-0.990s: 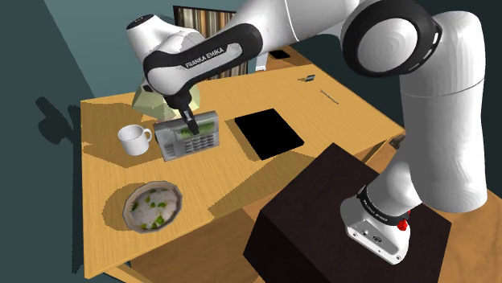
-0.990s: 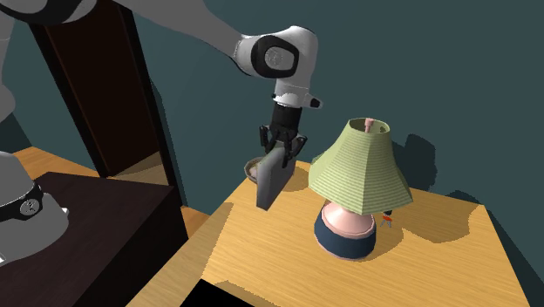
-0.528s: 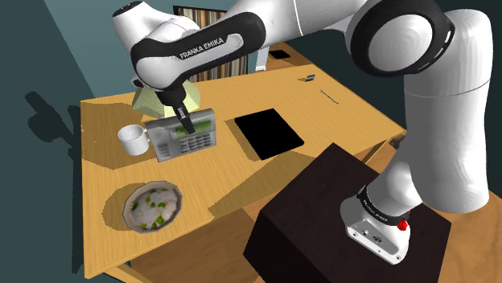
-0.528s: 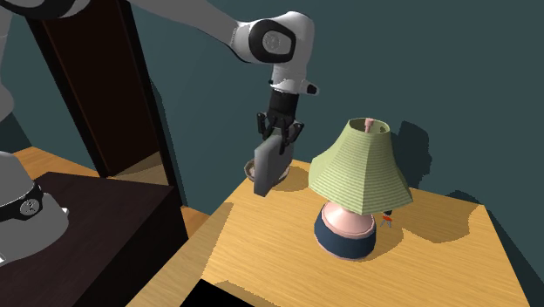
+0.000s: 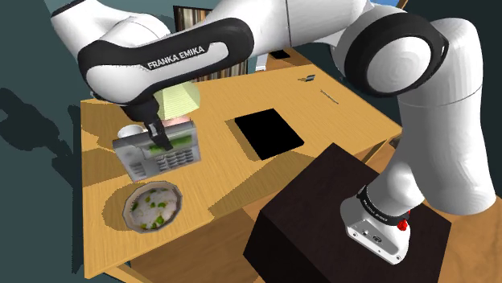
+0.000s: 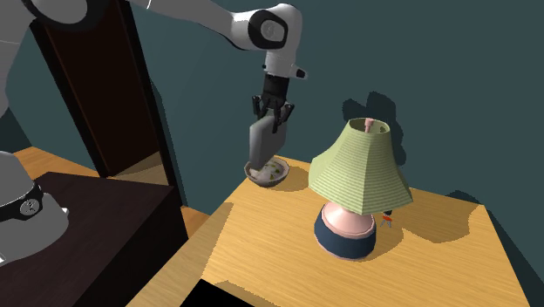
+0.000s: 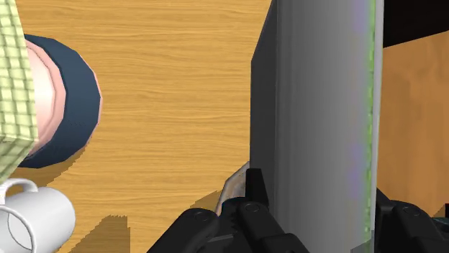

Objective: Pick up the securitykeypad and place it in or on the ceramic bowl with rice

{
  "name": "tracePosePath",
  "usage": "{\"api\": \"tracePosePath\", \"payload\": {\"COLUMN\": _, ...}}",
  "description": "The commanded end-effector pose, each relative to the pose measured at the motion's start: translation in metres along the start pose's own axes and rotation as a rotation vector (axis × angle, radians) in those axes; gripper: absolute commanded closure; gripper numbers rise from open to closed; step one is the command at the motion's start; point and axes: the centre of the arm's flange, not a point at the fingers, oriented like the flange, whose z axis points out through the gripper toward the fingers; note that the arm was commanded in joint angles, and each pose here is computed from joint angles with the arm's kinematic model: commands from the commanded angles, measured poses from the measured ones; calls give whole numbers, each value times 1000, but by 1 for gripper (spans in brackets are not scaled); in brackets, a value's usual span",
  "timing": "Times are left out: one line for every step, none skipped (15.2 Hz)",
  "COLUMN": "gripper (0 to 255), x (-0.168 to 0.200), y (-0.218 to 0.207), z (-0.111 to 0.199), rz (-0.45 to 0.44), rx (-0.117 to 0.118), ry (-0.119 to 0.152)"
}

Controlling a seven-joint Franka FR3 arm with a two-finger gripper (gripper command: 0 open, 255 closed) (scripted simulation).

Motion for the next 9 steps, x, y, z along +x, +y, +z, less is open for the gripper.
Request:
{"api": "tracePosePath", "payload": {"gripper": 255, "x": 20, "y": -14, "z": -8, "rz": 1, "rx": -1, "ry": 1}}
{"api": "tracePosePath", "payload": {"gripper": 255, "x": 29, "y": -22, "z": -12, "rz": 1, "rx": -1, "ry": 1}}
{"api": "tracePosePath", "payload": {"gripper": 255, "x": 39, "y": -30, "z": -16, "rz": 1, "rx": -1, "ry": 1}}
{"api": "tracePosePath", "payload": {"gripper": 255, "x": 48, "y": -38, "z": -21, "rz": 1, "rx": -1, "ry": 1}}
{"api": "tracePosePath", "payload": {"gripper": 255, "x": 58, "y": -46, "z": -25, "rz": 1, "rx": -1, "ry": 1}}
{"api": "tracePosePath", "payload": {"gripper": 255, "x": 66, "y": -53, "z": -29, "rz": 1, "rx": -1, "ry": 1}}
{"api": "tracePosePath", "payload": {"gripper": 255, "x": 68, "y": -53, "z": -24, "rz": 1, "rx": -1, "ry": 1}}
{"api": "tracePosePath", "payload": {"gripper": 255, "x": 69, "y": -52, "z": -18, "rz": 1, "rx": -1, "ry": 1}}
{"api": "tracePosePath", "payload": {"gripper": 255, "x": 70, "y": -52, "z": -13, "rz": 1, "rx": -1, "ry": 1}}
